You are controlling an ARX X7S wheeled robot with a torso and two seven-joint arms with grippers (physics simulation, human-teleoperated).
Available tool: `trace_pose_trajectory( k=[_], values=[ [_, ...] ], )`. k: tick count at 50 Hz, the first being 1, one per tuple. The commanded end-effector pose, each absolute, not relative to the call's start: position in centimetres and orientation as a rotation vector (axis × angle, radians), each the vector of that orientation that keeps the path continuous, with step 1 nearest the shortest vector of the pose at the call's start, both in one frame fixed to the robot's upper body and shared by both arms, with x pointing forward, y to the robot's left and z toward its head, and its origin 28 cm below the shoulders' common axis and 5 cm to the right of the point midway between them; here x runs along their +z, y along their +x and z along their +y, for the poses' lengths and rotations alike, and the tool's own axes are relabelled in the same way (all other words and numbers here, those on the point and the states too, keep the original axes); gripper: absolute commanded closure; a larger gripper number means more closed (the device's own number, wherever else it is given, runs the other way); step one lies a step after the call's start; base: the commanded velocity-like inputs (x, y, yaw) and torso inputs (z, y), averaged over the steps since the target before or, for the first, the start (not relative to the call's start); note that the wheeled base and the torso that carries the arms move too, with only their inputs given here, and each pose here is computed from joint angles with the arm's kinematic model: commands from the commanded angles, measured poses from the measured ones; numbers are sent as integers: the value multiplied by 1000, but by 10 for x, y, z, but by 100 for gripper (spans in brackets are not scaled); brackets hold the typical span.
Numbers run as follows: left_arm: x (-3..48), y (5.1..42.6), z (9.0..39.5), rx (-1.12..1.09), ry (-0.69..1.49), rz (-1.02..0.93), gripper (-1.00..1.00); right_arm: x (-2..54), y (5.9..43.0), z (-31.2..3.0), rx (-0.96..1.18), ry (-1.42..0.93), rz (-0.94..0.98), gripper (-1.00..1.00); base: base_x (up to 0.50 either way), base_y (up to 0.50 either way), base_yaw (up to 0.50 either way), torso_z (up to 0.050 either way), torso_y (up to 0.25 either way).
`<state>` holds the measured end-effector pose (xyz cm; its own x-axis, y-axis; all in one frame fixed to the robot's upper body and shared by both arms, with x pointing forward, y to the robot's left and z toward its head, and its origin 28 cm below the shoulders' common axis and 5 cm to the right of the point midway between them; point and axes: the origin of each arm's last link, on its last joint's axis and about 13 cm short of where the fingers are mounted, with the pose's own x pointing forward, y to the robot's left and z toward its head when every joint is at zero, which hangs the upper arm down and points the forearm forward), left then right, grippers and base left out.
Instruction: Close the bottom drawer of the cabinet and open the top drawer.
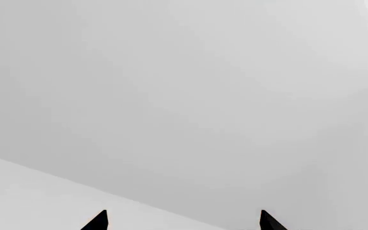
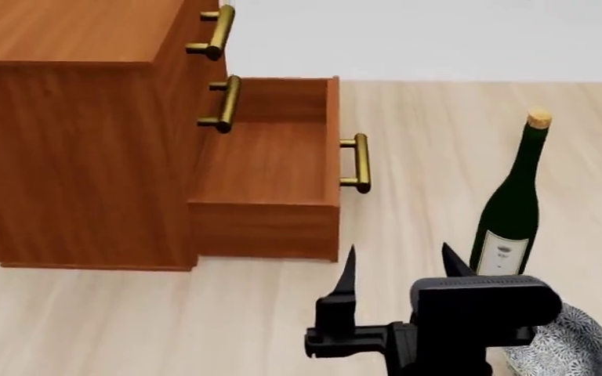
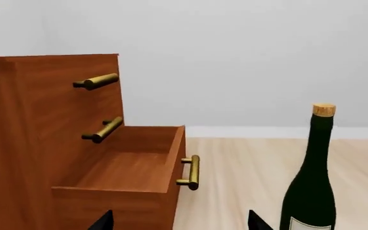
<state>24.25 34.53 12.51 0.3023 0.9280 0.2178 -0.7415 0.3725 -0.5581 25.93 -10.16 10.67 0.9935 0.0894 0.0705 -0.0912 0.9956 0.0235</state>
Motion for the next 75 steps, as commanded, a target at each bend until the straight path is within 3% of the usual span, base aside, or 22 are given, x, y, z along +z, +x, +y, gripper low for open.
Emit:
trace_pose_trajectory(
  k=[1, 21, 75],
  values=[
    [123, 243, 345, 1142, -383, -557, -100, 107, 260, -103, 91, 41, -68, -100, 246, 62, 0, 0, 0],
    [124, 243, 344, 1134, -380, -558, -100, 107, 259, -106, 62, 46, -71, -100, 249, 252, 0, 0, 0],
    [124, 240, 343, 1123, -383, -593, -100, 120, 262, -111, 40, 35, -54, -100, 258, 2, 0, 0, 0]
  ],
)
